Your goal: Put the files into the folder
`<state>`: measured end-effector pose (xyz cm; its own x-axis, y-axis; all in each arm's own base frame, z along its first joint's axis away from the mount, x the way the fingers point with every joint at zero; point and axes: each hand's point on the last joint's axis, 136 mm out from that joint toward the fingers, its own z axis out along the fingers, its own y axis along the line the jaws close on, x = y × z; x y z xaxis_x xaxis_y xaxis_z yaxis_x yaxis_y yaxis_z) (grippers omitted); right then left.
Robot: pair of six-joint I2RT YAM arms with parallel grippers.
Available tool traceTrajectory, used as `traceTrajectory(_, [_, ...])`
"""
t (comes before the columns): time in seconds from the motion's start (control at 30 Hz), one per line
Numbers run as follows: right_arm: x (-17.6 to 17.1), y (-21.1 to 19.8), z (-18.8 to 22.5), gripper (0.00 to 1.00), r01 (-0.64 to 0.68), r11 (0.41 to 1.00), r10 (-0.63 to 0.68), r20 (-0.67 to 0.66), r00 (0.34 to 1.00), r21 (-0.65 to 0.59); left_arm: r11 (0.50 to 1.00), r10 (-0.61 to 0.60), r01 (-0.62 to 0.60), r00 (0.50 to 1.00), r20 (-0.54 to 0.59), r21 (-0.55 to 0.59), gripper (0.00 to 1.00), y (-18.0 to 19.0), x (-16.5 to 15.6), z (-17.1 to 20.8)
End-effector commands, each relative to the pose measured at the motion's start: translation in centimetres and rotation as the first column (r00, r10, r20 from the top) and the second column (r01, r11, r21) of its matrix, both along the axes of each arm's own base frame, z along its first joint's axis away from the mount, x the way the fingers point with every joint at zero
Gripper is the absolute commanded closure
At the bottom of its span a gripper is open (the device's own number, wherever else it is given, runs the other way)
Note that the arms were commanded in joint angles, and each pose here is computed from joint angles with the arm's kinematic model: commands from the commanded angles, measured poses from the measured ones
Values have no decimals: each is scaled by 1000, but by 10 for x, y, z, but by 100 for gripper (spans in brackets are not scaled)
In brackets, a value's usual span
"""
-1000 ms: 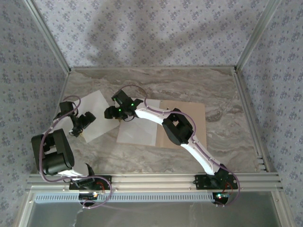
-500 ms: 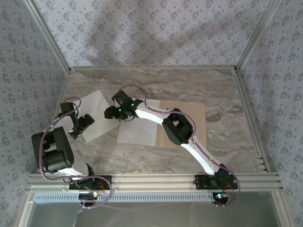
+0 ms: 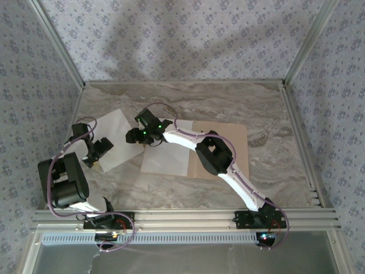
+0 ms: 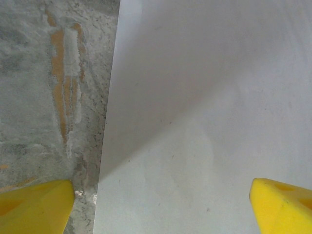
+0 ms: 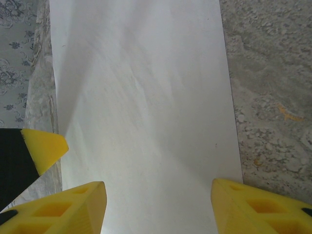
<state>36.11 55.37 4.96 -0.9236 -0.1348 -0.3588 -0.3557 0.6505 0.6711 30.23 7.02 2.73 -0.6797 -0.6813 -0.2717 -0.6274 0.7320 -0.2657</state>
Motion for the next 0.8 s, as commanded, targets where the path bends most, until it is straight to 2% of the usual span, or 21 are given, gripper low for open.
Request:
traceTrajectory(0.0, [-38, 7, -32, 40, -55, 998, 51, -96, 994, -38, 995, -45, 49, 998, 54, -82, 7, -17, 12, 1])
traceTrajectory(0.77, [-60, 16, -31, 39, -88, 995, 84, -109, 991, -40, 997, -32, 36, 998, 55, -73, 8, -16, 6, 5])
